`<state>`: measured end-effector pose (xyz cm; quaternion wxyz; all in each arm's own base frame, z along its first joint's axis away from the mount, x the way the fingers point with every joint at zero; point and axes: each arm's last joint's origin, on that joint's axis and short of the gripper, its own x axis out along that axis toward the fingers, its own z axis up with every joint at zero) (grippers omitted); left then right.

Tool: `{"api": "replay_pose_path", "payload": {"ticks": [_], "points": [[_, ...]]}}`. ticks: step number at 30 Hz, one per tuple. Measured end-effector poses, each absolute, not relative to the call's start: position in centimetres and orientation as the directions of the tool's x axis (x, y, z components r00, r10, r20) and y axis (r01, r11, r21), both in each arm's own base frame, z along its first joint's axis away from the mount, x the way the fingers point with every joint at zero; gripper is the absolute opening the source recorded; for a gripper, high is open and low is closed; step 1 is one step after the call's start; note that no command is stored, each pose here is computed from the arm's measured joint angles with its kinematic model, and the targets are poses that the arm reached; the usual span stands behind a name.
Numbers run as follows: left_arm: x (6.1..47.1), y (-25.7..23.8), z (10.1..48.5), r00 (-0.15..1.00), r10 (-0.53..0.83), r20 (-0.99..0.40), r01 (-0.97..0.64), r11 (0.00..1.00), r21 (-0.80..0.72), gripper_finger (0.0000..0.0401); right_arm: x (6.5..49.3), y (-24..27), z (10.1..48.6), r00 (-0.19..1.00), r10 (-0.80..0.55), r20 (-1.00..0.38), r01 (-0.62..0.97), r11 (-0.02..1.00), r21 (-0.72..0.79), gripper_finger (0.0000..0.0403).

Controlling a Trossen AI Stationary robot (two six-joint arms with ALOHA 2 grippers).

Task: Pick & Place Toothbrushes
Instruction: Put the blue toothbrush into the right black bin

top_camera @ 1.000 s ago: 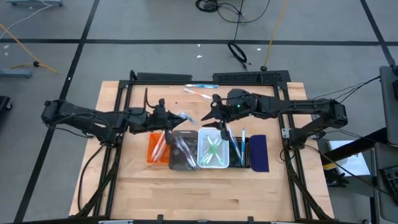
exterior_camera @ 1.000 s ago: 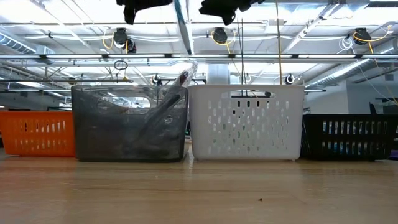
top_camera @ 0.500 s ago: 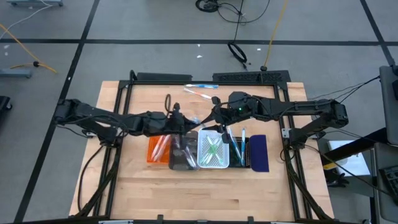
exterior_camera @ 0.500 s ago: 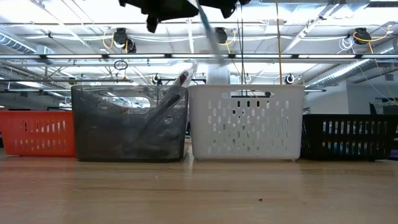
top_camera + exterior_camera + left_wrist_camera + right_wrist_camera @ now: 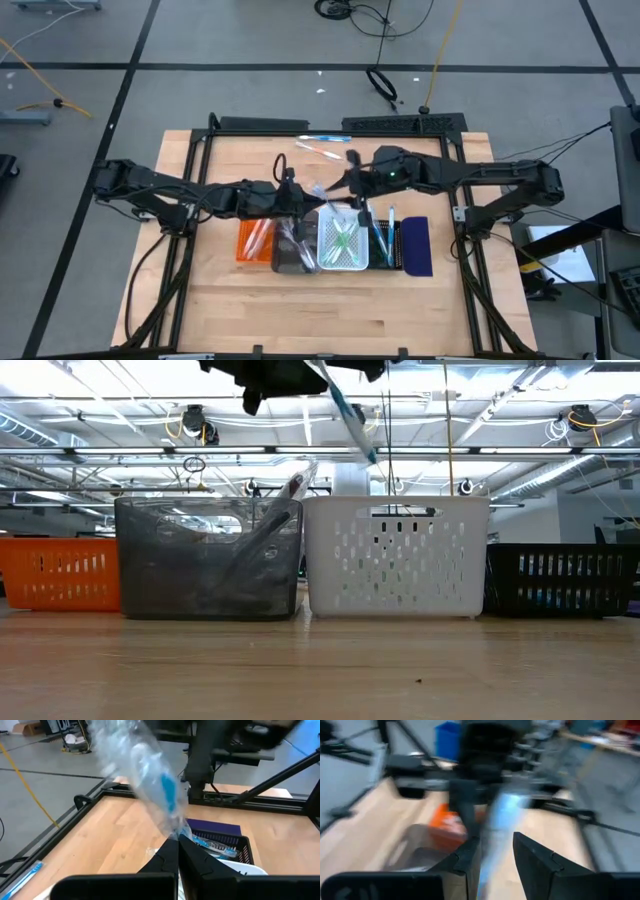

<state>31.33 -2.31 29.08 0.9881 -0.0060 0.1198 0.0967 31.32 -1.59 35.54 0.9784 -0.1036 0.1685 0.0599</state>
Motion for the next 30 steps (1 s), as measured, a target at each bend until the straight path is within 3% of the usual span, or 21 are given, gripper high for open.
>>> {"api": "replay_pose_path", "payload": {"ticks": [3, 30], "points": [[31.3, -2.3, 29.1, 0.952, 0.189, -0.240, -0.191, 0.981, 0.012, 0.0000, 31.0, -1.7, 35.9, 0.943, 0.042, -0.331, -0.100, 0.982, -0.159, 0.0105], [31.3, -2.2, 29.1, 0.947, 0.222, -0.234, -0.220, 0.975, 0.031, 0.0000, 33.1, -1.7, 33.5, 0.915, 0.075, -0.396, -0.135, 0.983, -0.126, 0.0105]]}}
